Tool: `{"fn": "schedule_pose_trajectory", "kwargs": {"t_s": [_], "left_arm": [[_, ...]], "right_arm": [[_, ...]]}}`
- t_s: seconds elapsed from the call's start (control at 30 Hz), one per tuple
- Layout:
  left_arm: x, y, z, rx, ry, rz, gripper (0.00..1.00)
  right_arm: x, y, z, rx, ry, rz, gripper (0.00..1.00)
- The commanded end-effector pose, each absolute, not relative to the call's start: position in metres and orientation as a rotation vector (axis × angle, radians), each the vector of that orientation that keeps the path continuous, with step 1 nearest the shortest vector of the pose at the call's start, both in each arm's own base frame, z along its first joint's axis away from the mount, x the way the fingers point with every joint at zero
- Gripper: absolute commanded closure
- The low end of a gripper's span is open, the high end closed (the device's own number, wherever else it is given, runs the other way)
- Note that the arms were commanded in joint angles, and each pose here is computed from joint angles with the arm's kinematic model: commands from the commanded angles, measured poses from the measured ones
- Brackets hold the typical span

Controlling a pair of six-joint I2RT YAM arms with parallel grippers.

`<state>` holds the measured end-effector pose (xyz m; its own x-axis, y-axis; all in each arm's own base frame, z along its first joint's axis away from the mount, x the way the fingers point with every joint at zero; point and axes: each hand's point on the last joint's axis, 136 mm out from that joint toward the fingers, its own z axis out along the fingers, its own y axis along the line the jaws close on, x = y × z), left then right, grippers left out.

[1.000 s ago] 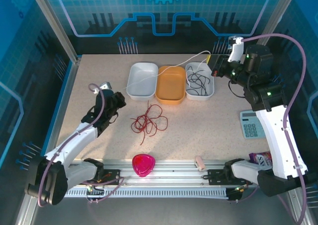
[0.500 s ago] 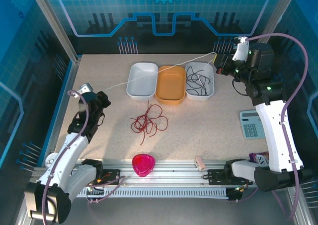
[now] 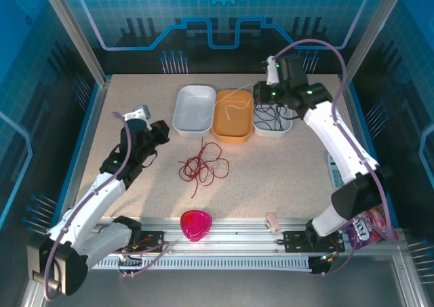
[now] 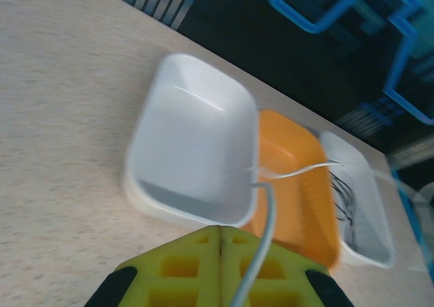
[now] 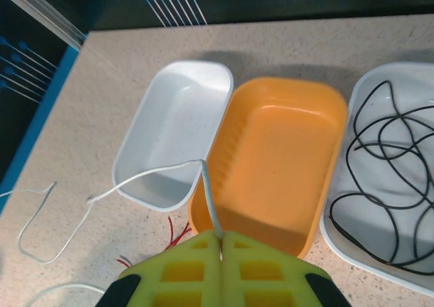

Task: Untangle the cables

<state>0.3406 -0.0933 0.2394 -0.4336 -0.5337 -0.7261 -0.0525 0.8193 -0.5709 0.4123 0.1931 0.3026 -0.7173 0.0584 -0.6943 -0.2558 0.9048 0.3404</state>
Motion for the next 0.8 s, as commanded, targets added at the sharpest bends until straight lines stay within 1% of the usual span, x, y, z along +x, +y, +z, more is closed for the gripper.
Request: {"fn": "schedule_pose_trajectory", "kwargs": {"t_s": [0.0,0.17,0.33,0.6,0.77], "left_arm": [[0.352,-0.126,0.263,-0.354,1.919,-0.687,1.00],[0.370,-0.166,0.265,-0.289,1.933,-0.768,1.00],[0.389,-0.208,0.280,-0.181,1.928,-0.843,1.00],[0.439,-0.244,0.248,-0.207,2.002,-0.877,1.00],[0.459,-0.276,0.239,-0.191,2.035,-0.933,1.00]], "right_arm": [[0.432,0.204,0.296,-0.178,2.309,0.442,1.00],[0.462,0.218,0.257,-0.186,2.365,0.369,1.00],[0.482,0.216,0.222,-0.169,2.427,0.283,1.00],[0.501,0.219,0.176,-0.182,2.508,0.265,1.00],[0.518,0.213,0.157,-0.145,2.550,0.339,0.99]]}}
